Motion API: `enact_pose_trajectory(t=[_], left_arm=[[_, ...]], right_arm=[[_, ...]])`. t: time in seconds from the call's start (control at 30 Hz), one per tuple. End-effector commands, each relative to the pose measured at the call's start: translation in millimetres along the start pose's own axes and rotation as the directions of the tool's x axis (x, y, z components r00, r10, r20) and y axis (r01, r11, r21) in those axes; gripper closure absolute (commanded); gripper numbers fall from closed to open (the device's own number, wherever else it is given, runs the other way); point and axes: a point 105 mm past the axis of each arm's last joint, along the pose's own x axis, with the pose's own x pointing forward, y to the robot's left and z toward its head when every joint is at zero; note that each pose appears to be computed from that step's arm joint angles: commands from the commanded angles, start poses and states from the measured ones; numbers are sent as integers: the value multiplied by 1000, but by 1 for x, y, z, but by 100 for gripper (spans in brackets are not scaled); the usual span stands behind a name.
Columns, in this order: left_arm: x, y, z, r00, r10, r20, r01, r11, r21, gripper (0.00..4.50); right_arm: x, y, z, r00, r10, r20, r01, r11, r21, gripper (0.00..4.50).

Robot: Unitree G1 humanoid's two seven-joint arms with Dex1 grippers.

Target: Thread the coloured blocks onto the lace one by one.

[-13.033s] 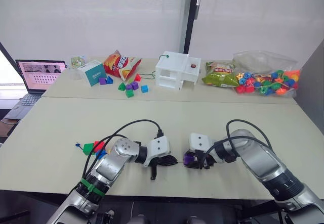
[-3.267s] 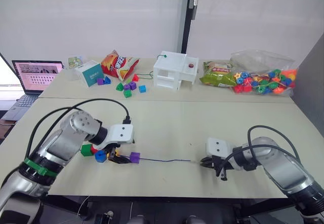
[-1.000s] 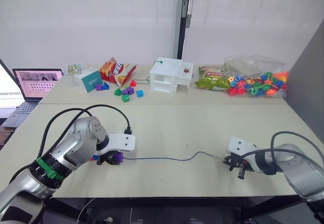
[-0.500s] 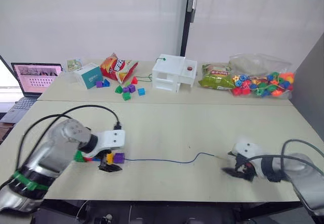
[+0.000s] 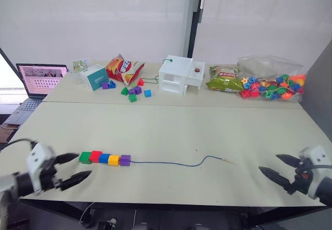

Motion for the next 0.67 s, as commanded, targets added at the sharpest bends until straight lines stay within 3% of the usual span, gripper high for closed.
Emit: enact_pose_trajectory(t=[0.03,0.27,0.67], left_arm=[[-17,10,-7,998,65,21,-66,996,61,0],[-22,16,-29,996,74,-40,-71,995,72,0],[-9,14,-26,999,54,-3,-54,997,57,0]], right_arm=[[-14,-15,-8,998,-64,24,65,998,-19,5],[-31,-27,-44,995,-92,-35,92,996,-7,5],[-34,-22,-51,995,-98,-31,99,995,13,5]])
